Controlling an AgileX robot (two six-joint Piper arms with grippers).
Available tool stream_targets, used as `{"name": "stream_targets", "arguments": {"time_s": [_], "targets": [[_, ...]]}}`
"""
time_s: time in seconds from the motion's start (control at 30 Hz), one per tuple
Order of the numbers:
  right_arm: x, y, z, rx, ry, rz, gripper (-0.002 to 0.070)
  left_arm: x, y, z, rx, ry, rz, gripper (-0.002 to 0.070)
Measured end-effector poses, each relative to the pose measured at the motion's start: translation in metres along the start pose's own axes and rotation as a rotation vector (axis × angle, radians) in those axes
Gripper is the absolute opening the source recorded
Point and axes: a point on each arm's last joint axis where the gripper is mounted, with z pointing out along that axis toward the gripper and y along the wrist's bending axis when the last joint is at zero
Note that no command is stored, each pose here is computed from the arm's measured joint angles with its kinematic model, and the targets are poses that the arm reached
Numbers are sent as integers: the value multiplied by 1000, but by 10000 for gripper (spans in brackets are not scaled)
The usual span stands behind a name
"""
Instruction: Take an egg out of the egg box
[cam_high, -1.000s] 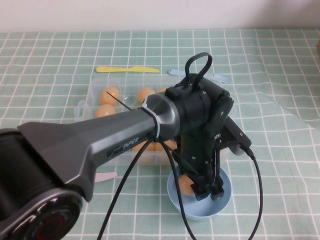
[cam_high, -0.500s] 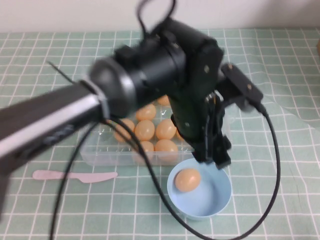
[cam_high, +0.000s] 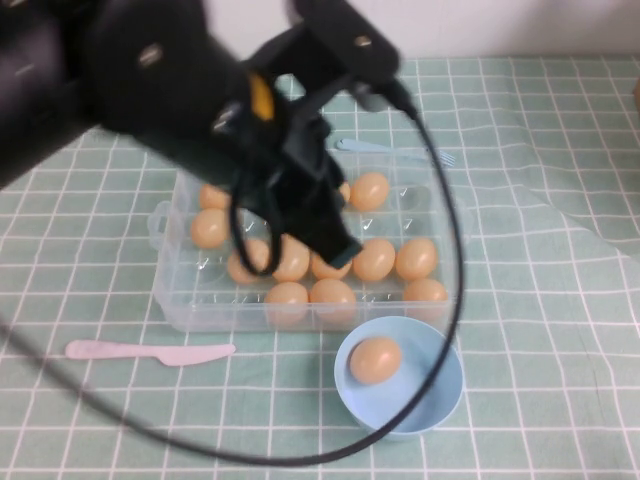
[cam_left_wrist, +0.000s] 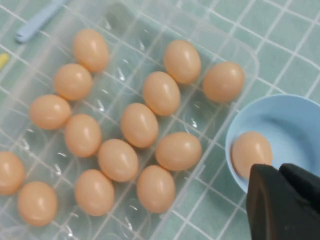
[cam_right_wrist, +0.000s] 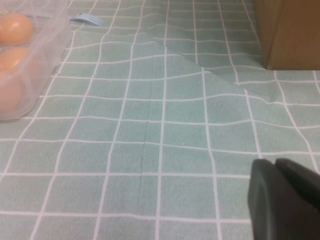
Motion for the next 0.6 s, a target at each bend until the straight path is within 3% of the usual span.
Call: {"name": "stream_targets", "arguments": {"time_s": [0.33, 0.6], "targets": [[0, 0, 0, 0, 0, 0, -17, 79, -17, -45, -108, -350, -14, -1], [0, 0, 0, 0, 0, 0, -17, 140, -36, -43, -98, -400, -74, -1]]}}
